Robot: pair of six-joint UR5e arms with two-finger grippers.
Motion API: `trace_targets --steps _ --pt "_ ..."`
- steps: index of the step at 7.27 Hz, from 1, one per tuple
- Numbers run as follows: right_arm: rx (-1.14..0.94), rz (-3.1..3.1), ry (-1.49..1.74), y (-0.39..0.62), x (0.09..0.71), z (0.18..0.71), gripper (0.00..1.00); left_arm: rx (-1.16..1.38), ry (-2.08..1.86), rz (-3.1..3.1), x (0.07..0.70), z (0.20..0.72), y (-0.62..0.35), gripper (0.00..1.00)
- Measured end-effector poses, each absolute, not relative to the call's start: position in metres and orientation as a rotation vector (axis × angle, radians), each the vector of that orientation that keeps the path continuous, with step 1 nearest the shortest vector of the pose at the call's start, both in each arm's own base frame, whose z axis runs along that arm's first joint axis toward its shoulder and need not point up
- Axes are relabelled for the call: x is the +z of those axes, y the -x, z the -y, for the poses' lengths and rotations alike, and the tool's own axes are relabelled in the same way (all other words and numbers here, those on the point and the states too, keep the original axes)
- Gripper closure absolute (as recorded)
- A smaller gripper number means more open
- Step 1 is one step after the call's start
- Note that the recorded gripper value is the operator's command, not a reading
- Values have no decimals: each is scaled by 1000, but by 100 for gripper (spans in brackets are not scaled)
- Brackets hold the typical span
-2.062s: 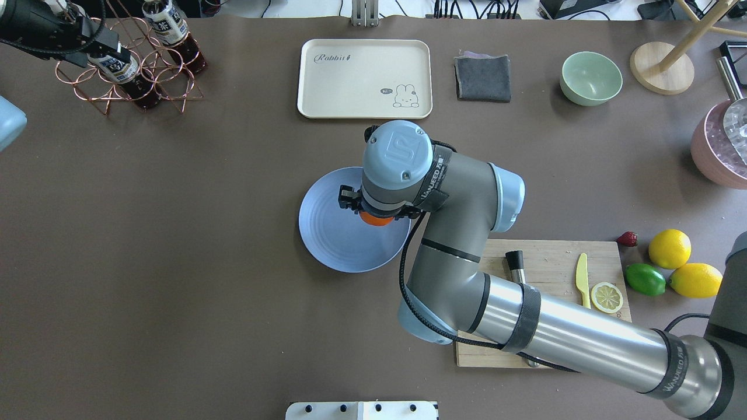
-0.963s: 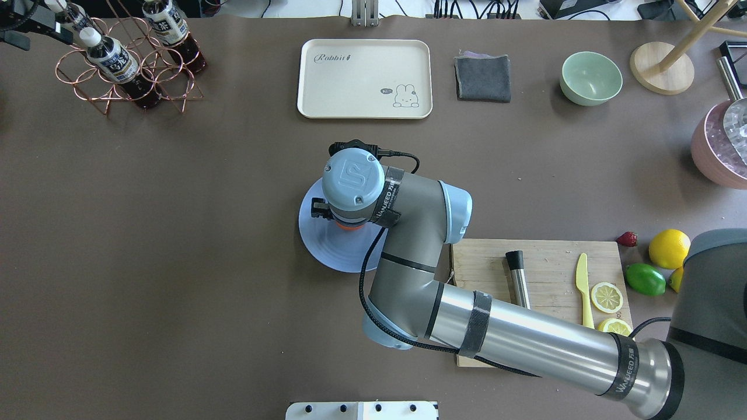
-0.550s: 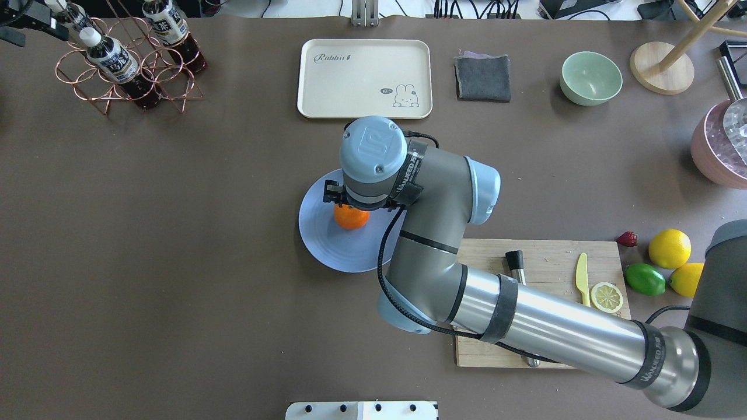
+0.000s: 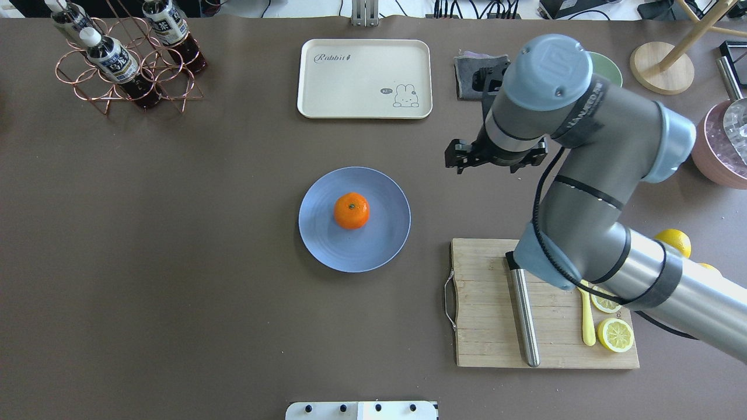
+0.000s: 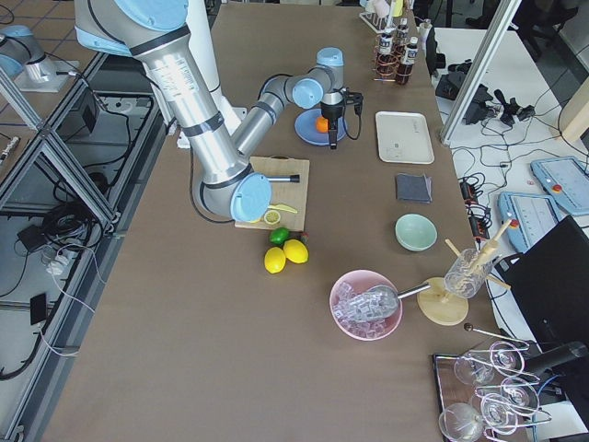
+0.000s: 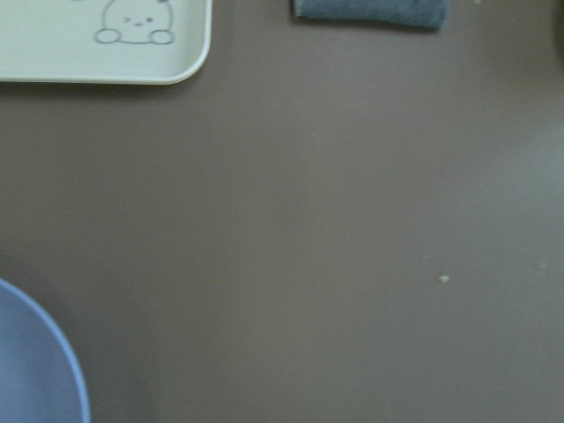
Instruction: Pick orange to plate
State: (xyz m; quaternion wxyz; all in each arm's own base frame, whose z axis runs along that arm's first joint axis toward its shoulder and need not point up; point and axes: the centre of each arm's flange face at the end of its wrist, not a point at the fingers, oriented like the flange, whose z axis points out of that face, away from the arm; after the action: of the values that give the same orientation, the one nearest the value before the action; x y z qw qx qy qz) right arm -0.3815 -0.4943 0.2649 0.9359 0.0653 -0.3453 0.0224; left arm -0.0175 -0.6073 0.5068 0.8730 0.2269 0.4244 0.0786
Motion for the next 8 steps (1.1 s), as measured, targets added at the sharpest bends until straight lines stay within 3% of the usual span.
trace_targets --steps 4,8 --pt "-124 645 -110 171 410 537 0 151 -492 -842 562 553 78 2" --pt "-155 694 -89 -38 546 529 0 89 -349 -849 600 542 76 2"
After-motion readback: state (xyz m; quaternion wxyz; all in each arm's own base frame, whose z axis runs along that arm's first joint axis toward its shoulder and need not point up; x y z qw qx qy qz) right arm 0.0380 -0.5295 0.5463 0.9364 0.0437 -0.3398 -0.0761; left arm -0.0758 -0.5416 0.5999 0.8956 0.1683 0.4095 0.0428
